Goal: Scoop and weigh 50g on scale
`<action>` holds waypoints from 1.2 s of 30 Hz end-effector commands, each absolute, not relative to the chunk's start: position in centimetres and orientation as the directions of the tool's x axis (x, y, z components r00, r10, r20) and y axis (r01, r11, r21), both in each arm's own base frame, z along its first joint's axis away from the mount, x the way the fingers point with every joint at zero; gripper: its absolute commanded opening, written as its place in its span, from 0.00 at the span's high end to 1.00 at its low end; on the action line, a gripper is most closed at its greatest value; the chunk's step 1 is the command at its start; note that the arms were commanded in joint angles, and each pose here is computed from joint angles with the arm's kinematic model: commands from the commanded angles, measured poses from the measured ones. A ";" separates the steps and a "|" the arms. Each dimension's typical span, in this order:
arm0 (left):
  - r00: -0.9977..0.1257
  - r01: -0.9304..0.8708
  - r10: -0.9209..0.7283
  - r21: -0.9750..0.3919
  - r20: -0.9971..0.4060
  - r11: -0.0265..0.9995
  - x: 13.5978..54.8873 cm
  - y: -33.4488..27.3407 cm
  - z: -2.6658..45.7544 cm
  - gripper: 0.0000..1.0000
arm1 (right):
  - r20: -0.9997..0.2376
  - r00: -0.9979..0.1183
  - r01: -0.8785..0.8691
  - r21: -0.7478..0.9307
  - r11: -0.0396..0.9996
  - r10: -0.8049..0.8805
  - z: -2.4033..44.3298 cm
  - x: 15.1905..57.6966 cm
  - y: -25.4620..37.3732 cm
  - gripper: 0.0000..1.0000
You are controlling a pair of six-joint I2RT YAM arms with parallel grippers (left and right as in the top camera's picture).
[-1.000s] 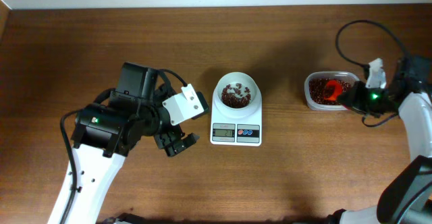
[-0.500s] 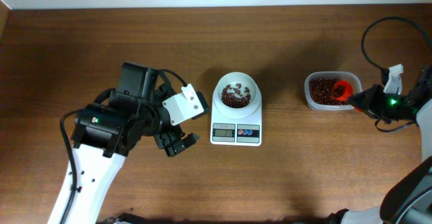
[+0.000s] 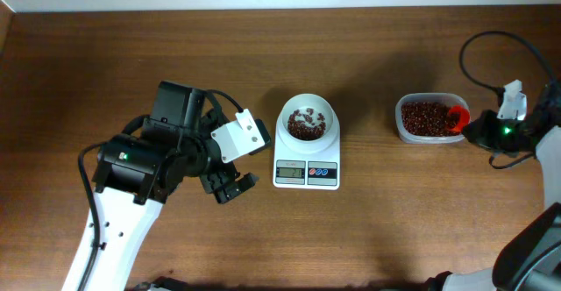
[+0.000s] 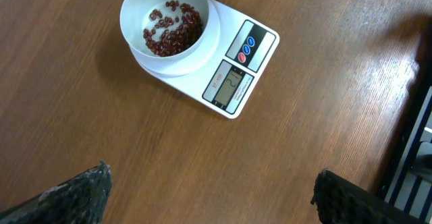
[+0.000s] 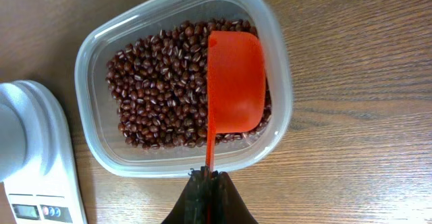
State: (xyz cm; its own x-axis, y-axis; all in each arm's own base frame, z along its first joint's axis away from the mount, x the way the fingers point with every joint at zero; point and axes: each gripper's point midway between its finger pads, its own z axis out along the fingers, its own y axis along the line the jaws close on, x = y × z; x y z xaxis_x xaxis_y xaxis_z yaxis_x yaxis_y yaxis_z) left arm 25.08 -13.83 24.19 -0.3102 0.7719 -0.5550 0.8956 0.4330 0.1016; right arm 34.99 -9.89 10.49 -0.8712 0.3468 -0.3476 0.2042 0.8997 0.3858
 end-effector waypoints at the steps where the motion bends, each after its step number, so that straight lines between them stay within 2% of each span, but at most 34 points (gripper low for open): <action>1: -0.283 0.901 0.771 0.118 -0.570 0.418 25.1 -14.0 24.9 0.01 | -0.339 -0.894 0.179 0.327 0.928 0.292 9.8 34.9 -9.0 0.96; 14: -0.283 0.901 0.771 0.118 -0.570 0.418 25.1 -14.0 24.9 0.01 | -0.217 -0.939 0.149 0.439 0.886 0.265 5.5 35.4 -5.7 0.96; 19: -0.283 0.901 0.771 0.118 -0.570 0.418 25.1 -14.0 24.9 0.01 | -0.218 -0.938 0.137 0.486 0.863 0.271 5.9 35.5 -5.0 0.96; 27: -0.283 0.901 0.771 0.118 -0.570 0.418 25.1 -14.0 24.9 0.01 | -0.216 -0.902 0.165 0.626 0.762 0.373 7.6 35.4 -6.0 0.96; 36: -0.283 0.901 0.771 0.117 -0.570 0.417 25.1 -14.0 24.9 0.01 | -0.214 -0.871 0.193 0.680 0.708 0.443 8.4 35.0 -7.7 0.96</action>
State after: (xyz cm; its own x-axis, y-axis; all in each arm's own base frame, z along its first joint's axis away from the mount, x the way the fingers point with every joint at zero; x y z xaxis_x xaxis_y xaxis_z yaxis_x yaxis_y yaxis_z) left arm 25.08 -13.83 24.19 -0.3102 0.7719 -0.5550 0.8956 0.4330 0.1016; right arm 35.08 -8.09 8.12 -0.8755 0.4319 -0.2167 0.2132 0.7476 0.6290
